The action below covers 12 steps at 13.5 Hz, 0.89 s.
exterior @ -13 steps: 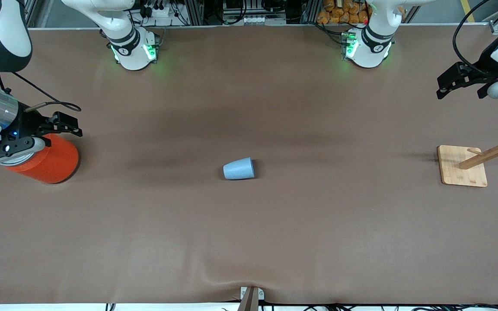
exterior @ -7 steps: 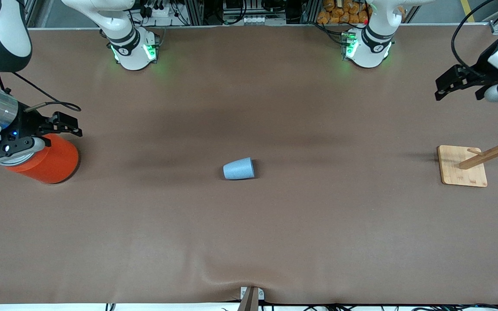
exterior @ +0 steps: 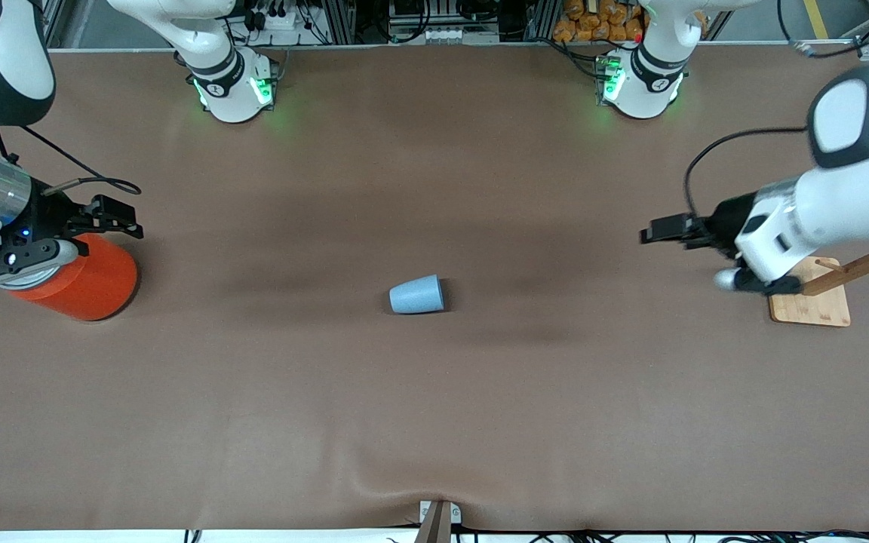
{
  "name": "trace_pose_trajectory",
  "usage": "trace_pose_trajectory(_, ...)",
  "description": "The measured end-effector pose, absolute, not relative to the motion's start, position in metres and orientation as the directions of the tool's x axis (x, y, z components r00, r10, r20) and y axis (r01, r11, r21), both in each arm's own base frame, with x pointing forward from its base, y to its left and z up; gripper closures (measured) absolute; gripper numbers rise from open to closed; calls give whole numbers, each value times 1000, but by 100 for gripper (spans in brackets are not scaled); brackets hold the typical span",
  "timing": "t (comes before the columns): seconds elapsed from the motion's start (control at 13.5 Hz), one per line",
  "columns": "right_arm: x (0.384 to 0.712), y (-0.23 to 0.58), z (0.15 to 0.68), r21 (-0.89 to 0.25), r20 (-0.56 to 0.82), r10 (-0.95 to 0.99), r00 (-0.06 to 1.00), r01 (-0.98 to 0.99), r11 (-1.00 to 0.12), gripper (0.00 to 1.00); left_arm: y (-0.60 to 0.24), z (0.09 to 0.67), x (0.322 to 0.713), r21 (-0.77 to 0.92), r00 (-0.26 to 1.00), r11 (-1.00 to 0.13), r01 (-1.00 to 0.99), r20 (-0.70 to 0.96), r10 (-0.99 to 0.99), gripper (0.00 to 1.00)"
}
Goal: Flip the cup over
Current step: 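Reach the left gripper toward the base of the lying cup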
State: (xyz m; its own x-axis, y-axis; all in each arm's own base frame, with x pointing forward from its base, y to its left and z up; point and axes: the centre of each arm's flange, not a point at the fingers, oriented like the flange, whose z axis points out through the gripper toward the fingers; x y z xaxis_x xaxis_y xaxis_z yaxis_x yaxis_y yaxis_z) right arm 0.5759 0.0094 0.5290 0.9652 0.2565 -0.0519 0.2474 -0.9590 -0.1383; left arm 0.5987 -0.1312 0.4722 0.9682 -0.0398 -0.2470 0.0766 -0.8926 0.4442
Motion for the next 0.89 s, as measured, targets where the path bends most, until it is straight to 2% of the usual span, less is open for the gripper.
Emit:
trace_pose_trajectory(0.37,576,8,529,-138,-52,254,966,245,-960,0,-215,378,600,629,937,-737,246,-348,17,0)
trace_pose_trajectory(0.89,573,8,527,-148,-85,180,980,166,-975,0,-293,288,581,699,851,-508,503,-502,151,0)
